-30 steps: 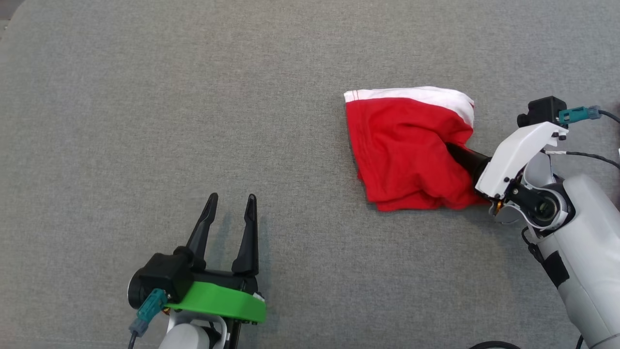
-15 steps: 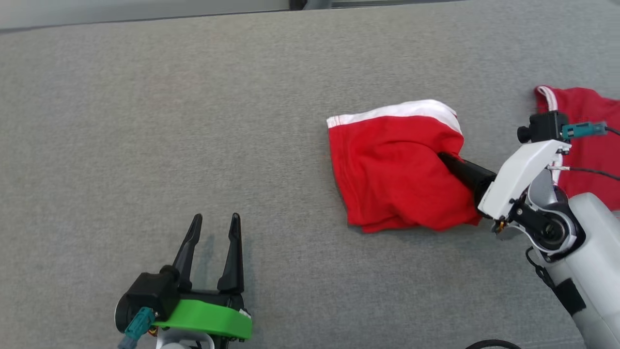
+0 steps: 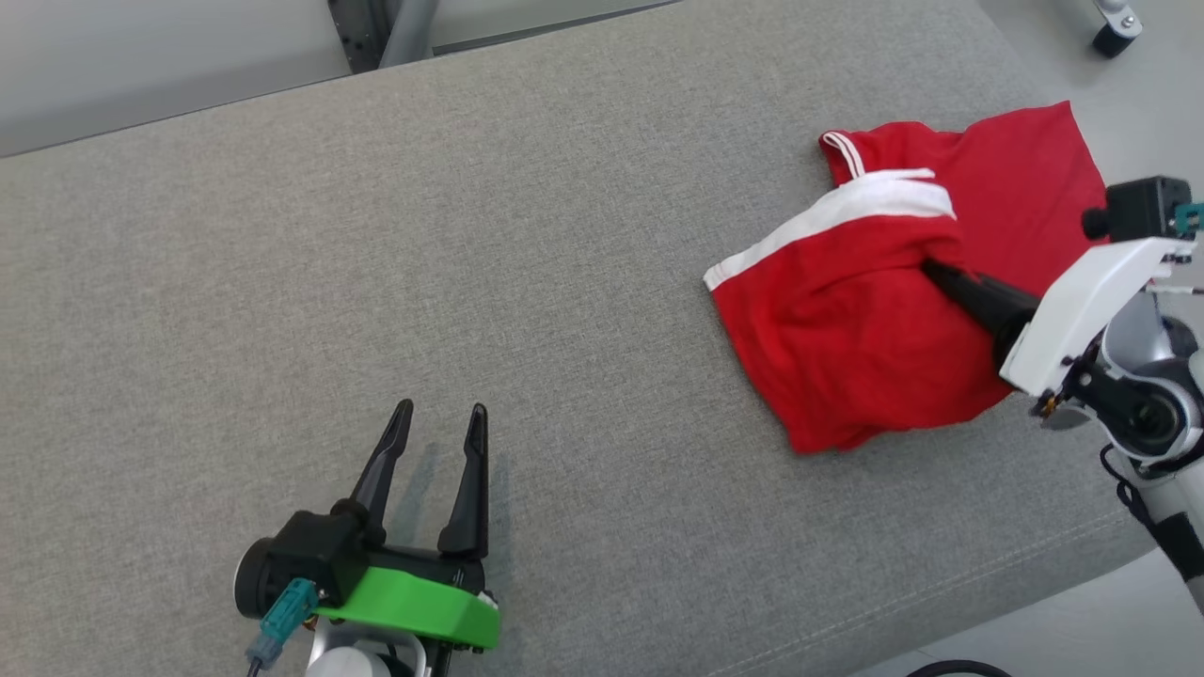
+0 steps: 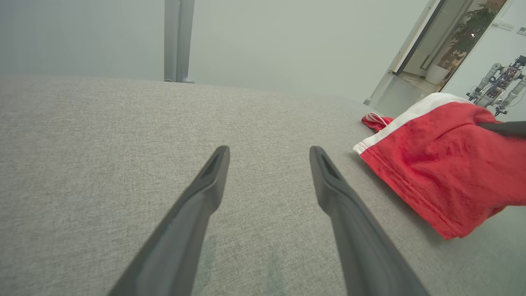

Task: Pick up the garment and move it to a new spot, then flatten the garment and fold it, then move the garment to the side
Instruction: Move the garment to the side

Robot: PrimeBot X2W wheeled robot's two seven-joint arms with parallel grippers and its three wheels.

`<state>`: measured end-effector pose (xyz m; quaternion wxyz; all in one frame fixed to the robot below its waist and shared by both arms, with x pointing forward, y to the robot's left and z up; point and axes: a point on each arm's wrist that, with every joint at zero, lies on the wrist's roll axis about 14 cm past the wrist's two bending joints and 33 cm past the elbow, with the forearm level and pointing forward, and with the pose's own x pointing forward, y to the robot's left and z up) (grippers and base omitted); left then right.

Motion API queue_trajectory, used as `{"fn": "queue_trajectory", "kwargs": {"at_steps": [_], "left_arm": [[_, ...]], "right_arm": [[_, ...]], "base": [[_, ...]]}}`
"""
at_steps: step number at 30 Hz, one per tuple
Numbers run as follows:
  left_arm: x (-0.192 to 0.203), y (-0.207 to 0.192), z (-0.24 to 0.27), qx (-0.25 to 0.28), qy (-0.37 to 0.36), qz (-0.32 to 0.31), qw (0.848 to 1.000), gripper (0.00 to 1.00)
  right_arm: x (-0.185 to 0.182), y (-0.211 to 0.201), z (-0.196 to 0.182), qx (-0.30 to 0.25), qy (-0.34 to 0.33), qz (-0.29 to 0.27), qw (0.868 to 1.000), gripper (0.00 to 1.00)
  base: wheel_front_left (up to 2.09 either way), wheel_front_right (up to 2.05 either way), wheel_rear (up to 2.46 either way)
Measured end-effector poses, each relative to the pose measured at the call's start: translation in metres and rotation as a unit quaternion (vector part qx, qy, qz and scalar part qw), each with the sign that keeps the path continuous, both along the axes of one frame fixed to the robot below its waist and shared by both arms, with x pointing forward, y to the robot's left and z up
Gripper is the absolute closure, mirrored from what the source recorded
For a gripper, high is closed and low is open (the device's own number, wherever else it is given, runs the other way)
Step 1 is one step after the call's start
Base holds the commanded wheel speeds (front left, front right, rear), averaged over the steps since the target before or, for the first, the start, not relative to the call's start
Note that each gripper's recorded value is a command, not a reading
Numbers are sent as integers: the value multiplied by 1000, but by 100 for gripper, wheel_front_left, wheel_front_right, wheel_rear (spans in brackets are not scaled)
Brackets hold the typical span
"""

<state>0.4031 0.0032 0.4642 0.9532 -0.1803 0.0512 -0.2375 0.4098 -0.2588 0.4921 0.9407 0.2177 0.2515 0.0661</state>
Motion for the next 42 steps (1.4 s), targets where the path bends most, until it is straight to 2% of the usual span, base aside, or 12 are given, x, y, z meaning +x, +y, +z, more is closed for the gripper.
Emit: {"fn": "queue_trajectory", "kwargs": {"at_steps": [5,12,16,20,24,25,26,27,29,34,38,42], "left_arm": [[3,-9,-2,-1,0,-15,1000,0],[11,14,-14,11,12,21,1000,0],[14,31,-27,20,27,45,998,0],[16,44,-41,29,43,62,997,0],[16,49,-52,39,54,66,996,0],[16,49,-54,41,56,66,995,0],[16,49,-56,42,58,64,995,0],[16,48,-57,43,59,63,995,0],[16,47,-58,43,59,61,995,0],[16,44,-53,42,53,57,996,0],[15,47,-42,37,43,63,996,0],[2,57,-38,36,47,76,995,0]], "right_arm": [[23,-27,20,-31,-11,-23,999,100],[58,-70,41,-71,-3,-53,996,100],[69,-92,25,-73,33,-77,994,100],[71,-111,-13,-89,84,-104,987,100],[73,-129,-25,-124,92,-126,980,100],[73,-134,-27,-134,91,-133,978,78],[72,-139,-30,-142,94,-138,976,27],[68,-142,-36,-150,105,-141,973,0],[58,-145,-48,-169,130,-137,967,0],[61,-158,-29,-236,78,-139,959,0],[82,-138,18,-237,-44,-130,962,0],[76,-125,74,-236,-183,-130,945,0]], "base": [[0,0,0],[0,0,0],[0,0,0],[0,0,0],[0,0,0],[0,0,0],[0,0,0],[0,0,0],[0,0,0],[0,0,0],[0,0,0],[0,0,0]]}}
